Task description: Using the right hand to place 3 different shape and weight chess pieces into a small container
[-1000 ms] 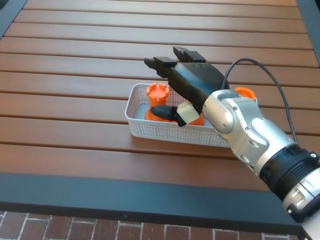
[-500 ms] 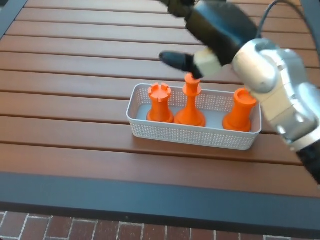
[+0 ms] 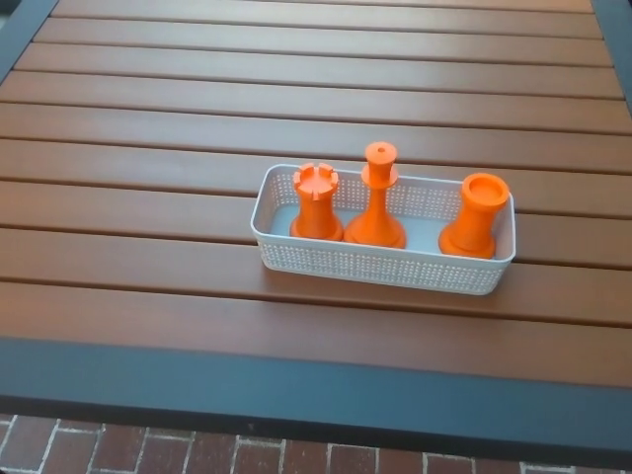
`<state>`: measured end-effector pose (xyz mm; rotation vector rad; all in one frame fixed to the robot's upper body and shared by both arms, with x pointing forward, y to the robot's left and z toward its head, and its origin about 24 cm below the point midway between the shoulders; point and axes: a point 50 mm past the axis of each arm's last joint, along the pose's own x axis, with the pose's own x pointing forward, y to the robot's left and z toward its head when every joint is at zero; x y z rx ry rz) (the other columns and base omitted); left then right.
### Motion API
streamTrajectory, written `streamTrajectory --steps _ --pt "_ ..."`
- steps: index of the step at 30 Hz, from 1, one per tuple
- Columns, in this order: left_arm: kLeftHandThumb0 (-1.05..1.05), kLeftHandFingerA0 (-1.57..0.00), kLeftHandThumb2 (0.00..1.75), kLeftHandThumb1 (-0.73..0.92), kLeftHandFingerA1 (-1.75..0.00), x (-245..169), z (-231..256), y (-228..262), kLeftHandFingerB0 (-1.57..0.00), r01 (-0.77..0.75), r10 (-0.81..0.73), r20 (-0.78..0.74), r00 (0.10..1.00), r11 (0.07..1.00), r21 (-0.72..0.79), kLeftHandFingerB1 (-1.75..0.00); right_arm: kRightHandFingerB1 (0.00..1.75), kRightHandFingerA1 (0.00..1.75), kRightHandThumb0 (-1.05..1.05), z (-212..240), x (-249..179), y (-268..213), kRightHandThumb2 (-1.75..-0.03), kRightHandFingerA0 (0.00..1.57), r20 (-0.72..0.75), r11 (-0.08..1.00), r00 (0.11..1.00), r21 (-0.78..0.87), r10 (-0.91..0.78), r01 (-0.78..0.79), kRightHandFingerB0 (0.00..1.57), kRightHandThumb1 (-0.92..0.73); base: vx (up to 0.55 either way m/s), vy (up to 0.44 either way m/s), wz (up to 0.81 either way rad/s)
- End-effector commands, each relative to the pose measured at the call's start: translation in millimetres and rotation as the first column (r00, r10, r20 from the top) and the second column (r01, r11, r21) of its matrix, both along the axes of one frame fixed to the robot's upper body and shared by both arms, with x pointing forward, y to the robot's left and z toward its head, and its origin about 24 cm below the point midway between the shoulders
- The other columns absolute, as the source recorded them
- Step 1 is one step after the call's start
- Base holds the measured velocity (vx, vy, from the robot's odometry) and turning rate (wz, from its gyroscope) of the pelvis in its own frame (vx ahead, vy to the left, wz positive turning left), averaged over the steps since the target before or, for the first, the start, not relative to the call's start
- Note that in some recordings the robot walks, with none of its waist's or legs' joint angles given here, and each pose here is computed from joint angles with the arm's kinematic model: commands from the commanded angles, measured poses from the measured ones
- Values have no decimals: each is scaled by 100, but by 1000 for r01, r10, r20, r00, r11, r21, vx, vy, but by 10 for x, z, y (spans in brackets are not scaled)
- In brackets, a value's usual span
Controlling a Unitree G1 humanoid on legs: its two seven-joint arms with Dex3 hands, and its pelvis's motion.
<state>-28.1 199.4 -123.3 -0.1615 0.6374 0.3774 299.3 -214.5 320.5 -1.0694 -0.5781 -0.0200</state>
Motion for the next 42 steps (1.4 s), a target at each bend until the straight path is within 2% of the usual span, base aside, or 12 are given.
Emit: streamTrajectory --steps 1,8,9,16,19,20,24,25,27,34,35,42 --pt "-15 -140 172 20 -141 163 -4 96 -121 0 0 19 1000 999 39 -137 25 20 -36 -491 -2152 -1414 -62 0 -227 840 952 458 -205 291 8 -72 0 0 0" --pt "-6 -139 175 30 -143 98 -12 83 -120 -14 14 -6 1000 1000 -23 -142 34 36 -6 -1350 -3163 -1767 -66 34 -73 529 782 697 -619 484 28 -83 0 0 1" --pt "-2 -141 121 41 -132 95 -6 83 -138 -8 8 -9 1000 1000 -19 -130 37 40 -8 -1466 -3284 -1842 -71 48 -54 473 729 728 -683 496 41 -80 0 0 0" --pt "0 -140 122 42 -131 86 -10 101 -139 -1 0 -23 1000 1000 -4 -130 43 45 -2 -1829 -3716 -2050 -82 65 -95 249 533 806 -841 537 58 -77 0 0 0" --pt "-1 -140 122 44 -131 62 -92 138 -138 3 -2 -94 996 1000 3 -130 61 62 -6 -2125 -4073 -2236 -102 99 -235 67 325 709 -916 702 93 -52 0 0 0" --pt "-3 -135 173 16 -146 54 -108 141 -119 3 -3 -109 994 1000 -1 -142 74 80 -5 -2153 -4113 -2247 -108 106 -277 20 277 673 -920 739 99 -51 0 0 0" --pt "-3 -135 173 16 -146 47 -128 144 -119 -2 1 -126 992 1000 -10 -142 74 80 -5 -2182 -4164 -2255 -108 106 -317 -24 229 631 -920 776 99 -51 0 0 0" --pt "-2 -140 123 47 -131 67 -119 165 -139 -1 3 -126 992 1000 16 -130 76 85 -5 -2417 -4178 -2209 -80 100 -520 -187 83 446 -850 875 94 -53 0 0 0" --pt "-2 -140 123 47 -131 77 -115 174 -139 0 4 -126 992 1000 27 -130 76 85 -5 -2511 -4208 -2174 -80 100 -582 -248 2 349 -813 904 94 -53 0 0 3" --pt "0 -141 125 47 -134 38 -201 191 -143 -21 29 -223 974 999 39 -134 67 79 -20 -3252 -4175 -2009 -65 111 -794 -148 -63 34 -605 988 95 -64 -1 -1 -1" --pt "-2 -134 175 25 -152 29 -202 197 -123 -4 18 -240 971 998 60 -145 66 78 -24 -3278 -4160 -1969 -60 115 -790 -126 -60 21 -610 992 97 -66 0 0 0" --pt "-2 -139 127 51 -133 -10 -190 261 -139 29 1 -272 962 994 103 -132 54 62 -22 -3510 -3917 -1632 -58 96 -961 256 -86 -155 -262 954 77 -58 0 0 1"
